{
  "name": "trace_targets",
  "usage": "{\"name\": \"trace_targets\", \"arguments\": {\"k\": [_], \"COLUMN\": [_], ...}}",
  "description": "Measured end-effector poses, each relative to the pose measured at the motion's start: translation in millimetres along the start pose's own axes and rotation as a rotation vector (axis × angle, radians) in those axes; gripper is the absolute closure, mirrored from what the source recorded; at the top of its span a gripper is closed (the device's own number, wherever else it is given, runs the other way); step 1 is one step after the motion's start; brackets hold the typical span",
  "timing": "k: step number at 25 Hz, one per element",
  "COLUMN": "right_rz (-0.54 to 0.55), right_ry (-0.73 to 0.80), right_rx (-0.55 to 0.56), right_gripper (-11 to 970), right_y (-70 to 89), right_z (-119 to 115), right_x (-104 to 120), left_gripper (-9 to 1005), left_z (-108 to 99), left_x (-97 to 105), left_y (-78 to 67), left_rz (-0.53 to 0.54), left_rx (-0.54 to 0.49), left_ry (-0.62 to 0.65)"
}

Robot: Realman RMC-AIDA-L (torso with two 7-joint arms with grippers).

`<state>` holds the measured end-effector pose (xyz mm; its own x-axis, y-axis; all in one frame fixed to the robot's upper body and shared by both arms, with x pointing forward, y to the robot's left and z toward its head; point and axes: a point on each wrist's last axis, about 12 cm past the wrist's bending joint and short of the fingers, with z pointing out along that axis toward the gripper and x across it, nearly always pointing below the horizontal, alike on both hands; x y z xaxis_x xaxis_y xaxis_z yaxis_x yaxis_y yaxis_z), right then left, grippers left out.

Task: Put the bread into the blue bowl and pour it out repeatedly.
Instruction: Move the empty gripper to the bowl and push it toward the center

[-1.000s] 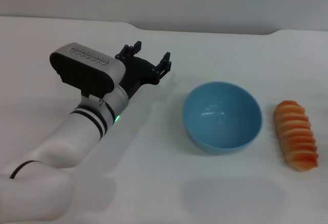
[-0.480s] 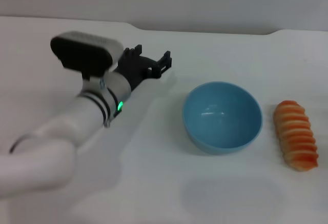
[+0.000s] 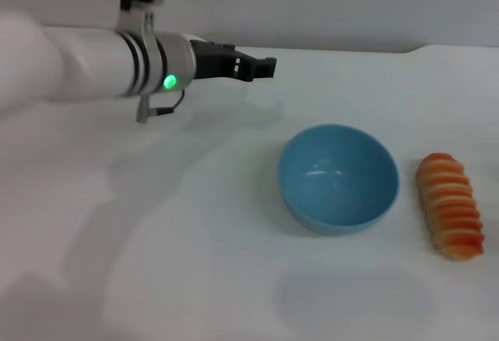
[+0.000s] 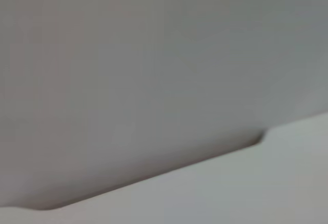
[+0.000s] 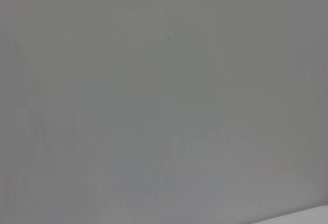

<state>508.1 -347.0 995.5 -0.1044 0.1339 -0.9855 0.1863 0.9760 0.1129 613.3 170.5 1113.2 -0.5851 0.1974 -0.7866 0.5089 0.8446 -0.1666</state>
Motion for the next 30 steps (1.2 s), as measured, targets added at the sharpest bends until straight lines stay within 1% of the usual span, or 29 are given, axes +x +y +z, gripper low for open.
{"name": "trace_targets", "arguments": {"k": [4, 6, 9, 19, 26, 29, 30], "right_rz": [-0.004, -0.007, -0.008, -0.007, -0.008, -0.009, -0.009], "right_ry": [-0.002, -0.005, -0.01, -0.012, -0.01, -0.009, -0.009], "right_rx": [0.004, 0.006, 0.003, -0.001, -0.003, -0.004, -0.004], "right_gripper": [244, 243, 243, 244, 244, 243, 243], "right_y": [-2.4, -3.3, -2.3, -0.7, -0.5, -0.2, -0.2], "right_z": [-1, 0, 1, 3, 3, 3, 3], "right_x": [0, -1, -2, -3, -3, -3, -3], "left_gripper": [242, 242, 242, 241, 262, 272, 275], "left_z": [-8, -8, -5, 9, 21, 26, 28], "left_x": [-15, -17, -13, 4, 14, 17, 21], "left_y": [1.2, -1.2, -7.8, -14.9, -22.8, -24.2, -24.5], "left_rz": [-0.016, -0.02, -0.016, -0.039, -0.021, -0.013, -0.011], "left_rx": [0.1, 0.138, 0.182, 0.206, 0.21, 0.2, 0.192], "left_ry": [0.1, 0.15, 0.222, 0.286, 0.34, 0.352, 0.359]}}
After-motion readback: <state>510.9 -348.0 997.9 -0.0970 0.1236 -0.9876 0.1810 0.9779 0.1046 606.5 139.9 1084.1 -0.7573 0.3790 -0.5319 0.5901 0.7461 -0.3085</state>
